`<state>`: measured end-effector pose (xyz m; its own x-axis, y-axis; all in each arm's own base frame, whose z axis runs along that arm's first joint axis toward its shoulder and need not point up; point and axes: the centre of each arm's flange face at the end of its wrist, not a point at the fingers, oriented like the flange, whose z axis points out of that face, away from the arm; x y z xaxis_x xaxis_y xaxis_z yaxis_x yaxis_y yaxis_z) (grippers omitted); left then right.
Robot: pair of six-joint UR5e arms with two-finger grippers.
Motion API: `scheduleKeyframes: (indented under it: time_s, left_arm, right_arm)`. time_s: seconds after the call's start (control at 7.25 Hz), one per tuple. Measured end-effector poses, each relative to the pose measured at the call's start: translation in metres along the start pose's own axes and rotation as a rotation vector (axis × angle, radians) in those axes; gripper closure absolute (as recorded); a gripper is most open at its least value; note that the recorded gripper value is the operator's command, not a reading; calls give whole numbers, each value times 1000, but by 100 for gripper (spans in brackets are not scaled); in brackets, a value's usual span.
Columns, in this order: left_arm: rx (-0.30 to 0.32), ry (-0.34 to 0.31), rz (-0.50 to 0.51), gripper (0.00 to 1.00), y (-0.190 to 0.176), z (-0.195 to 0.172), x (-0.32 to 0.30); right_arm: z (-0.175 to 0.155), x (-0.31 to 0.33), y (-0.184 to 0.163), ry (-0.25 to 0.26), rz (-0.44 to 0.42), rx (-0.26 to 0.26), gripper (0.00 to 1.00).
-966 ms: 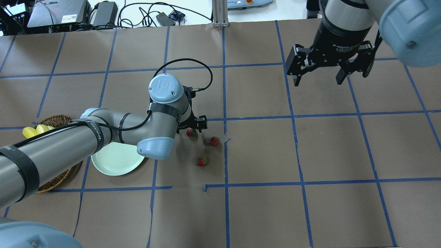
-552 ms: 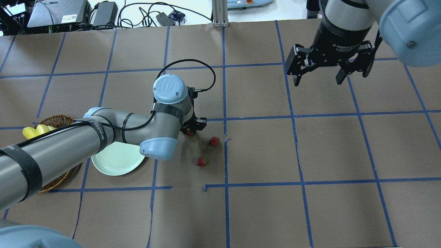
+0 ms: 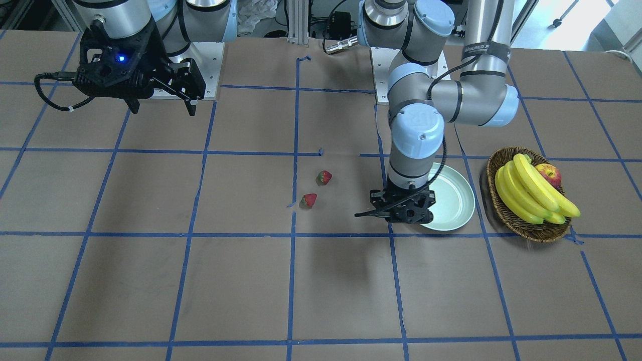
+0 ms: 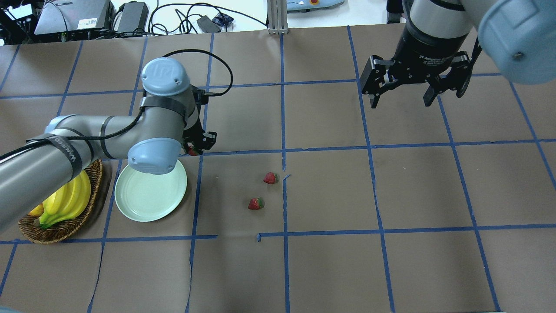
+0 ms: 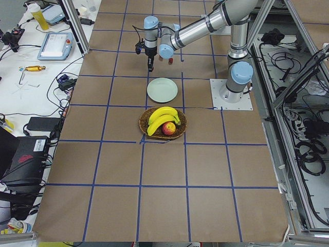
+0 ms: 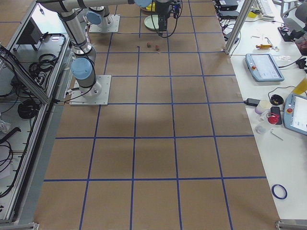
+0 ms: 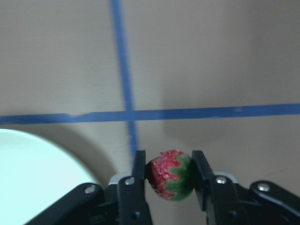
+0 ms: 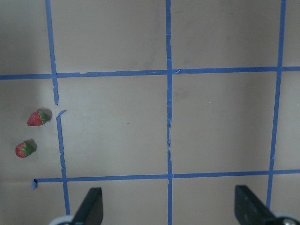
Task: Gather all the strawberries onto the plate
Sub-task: 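Carry the strawberry onto the plate with the left gripper and release, then grasp a second strawberry with the left gripper and lift it over the plate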
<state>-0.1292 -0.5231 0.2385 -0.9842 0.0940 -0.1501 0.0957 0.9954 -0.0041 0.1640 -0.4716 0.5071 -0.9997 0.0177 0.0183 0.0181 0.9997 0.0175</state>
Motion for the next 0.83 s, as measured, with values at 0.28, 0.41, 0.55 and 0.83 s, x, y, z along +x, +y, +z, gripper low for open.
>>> scheduleKeyframes:
  time_s: [0.28,0.41,0.55,0.83]
  left_arm:
    - [-69,-19,39,0,31,19,-55]
    - [-93,-14,43,0,44,27,-60]
    - [-93,3,49,0,50,29,-54]
    - [-32,59,12,0,44,11,-3]
  right_arm:
    - [0,0,0,0,1,0,0]
    - [0,0,0,0,1,-2,0]
    - [0,0,0,0,1,-3,0]
    - [0,0,0,0,1,-2,0]
